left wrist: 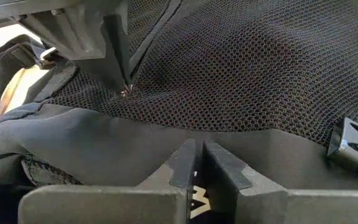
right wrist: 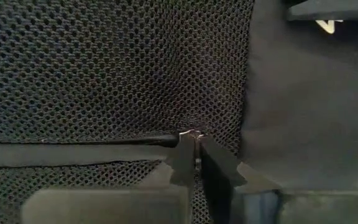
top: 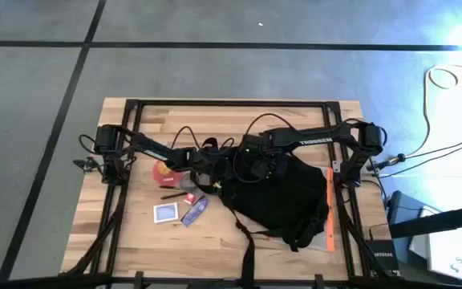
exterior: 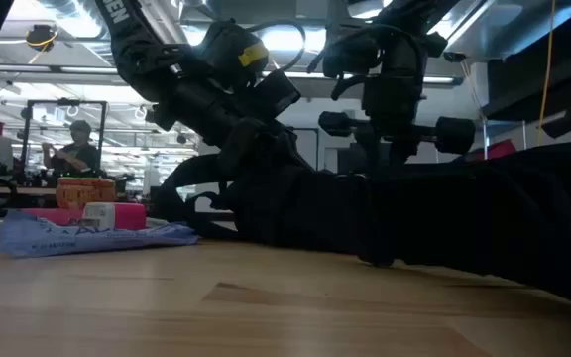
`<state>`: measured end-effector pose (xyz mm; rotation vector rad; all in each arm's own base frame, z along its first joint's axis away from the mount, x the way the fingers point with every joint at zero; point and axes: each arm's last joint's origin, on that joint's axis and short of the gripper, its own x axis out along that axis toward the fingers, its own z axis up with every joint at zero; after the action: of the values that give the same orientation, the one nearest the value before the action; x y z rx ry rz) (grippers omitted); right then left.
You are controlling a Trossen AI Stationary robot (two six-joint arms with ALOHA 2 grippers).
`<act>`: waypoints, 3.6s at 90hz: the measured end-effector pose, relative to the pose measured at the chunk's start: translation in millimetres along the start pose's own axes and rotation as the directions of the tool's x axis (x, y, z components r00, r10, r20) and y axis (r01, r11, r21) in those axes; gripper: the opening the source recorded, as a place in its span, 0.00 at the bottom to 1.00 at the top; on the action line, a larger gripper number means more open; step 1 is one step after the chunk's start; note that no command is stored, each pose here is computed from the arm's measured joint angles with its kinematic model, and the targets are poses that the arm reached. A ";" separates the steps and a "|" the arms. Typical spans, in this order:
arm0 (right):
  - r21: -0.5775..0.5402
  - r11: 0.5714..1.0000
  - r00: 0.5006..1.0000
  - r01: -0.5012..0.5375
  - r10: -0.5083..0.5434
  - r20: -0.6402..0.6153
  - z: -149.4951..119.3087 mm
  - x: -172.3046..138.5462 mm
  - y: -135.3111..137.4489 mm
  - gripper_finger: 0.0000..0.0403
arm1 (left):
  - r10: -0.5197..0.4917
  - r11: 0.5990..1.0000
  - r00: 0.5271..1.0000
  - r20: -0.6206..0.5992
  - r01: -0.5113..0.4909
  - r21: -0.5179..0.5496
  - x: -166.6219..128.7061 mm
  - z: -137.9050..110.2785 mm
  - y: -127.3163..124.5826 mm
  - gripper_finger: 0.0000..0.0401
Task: Unpack backpack
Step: Open the black backpack
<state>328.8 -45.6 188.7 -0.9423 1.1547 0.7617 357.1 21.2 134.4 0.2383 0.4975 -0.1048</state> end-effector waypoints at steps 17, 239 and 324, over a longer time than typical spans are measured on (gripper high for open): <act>-0.024 1.000 1.000 0.010 -0.010 0.010 3.2 0.2 -0.2 0.01 | 0.000 1.000 1.000 0.000 0.000 0.000 0.0 0.0 -0.1 0.04; 0.038 0.999 1.000 0.024 -0.024 -0.001 19.5 -25.6 14.6 0.00 | 0.010 1.000 1.000 -0.003 -0.010 0.023 18.0 15.7 4.3 0.73; 0.109 0.991 0.997 -0.073 0.074 -0.003 17.5 -26.1 23.1 0.00 | 0.037 0.999 0.994 -0.099 -0.036 0.015 32.9 -11.3 9.2 0.80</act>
<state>309.1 -20.6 211.2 -0.8162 1.2303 0.7473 382.0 31.5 110.7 0.2663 0.5909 -0.0607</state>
